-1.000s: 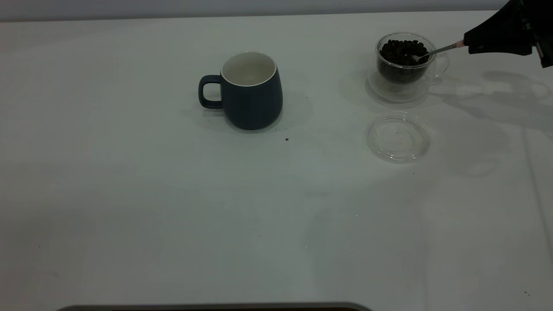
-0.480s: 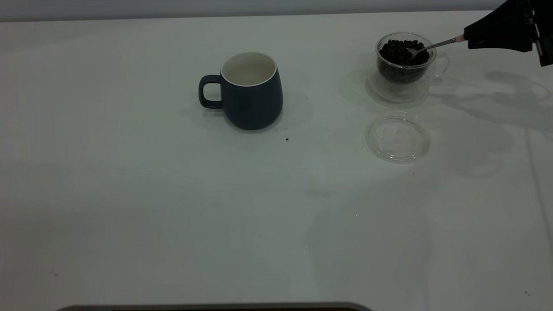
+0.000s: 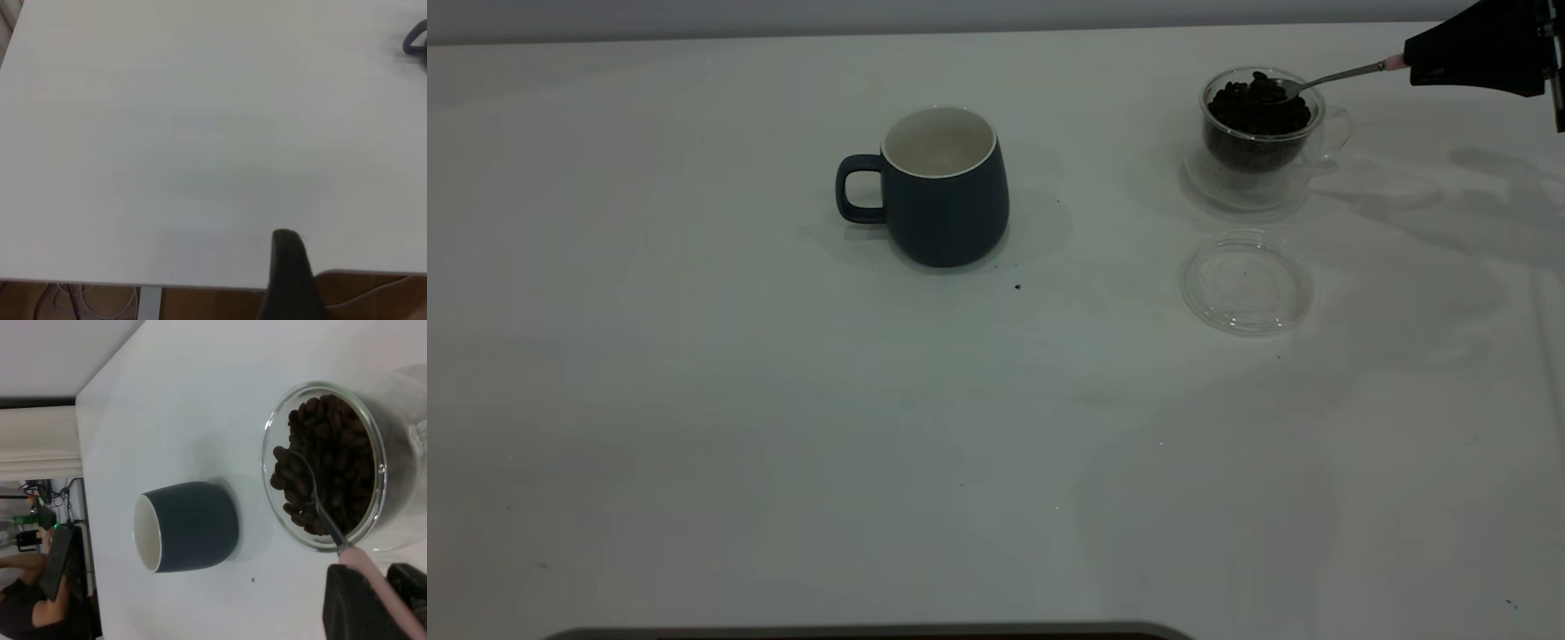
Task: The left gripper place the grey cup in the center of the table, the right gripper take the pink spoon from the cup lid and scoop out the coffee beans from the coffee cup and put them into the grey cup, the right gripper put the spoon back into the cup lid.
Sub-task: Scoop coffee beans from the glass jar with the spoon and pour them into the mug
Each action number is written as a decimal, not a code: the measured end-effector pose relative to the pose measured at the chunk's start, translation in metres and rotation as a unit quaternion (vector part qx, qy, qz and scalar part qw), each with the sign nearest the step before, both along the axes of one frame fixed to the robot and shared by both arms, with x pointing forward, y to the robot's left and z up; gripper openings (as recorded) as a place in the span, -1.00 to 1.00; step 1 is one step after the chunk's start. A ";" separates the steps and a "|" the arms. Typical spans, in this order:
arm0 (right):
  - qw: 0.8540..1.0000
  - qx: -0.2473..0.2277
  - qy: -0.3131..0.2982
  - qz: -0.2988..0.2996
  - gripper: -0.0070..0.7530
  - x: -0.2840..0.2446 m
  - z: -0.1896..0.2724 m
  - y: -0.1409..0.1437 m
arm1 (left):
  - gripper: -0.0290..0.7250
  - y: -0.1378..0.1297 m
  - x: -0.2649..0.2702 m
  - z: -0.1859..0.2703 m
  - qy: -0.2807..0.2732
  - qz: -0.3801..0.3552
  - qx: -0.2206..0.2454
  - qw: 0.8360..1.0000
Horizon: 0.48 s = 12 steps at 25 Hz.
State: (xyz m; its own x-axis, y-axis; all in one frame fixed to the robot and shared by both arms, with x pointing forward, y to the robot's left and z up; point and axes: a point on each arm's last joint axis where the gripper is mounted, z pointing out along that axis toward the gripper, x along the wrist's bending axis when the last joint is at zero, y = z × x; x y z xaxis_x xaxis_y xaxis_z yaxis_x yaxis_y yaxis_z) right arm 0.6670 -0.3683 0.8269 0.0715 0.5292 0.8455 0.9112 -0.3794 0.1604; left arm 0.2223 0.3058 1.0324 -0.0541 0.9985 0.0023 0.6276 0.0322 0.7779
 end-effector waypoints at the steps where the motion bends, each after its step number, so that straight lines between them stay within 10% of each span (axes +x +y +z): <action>1: 1.000 0.003 0.000 0.002 -0.73 0.000 0.000 0.000 | 0.58 0.000 0.000 0.000 0.000 0.000 0.000 1.000; 12: 0.999 0.043 -0.006 0.004 -0.73 0.000 0.007 0.004 | 0.58 0.000 0.000 0.000 0.000 0.000 0.000 1.000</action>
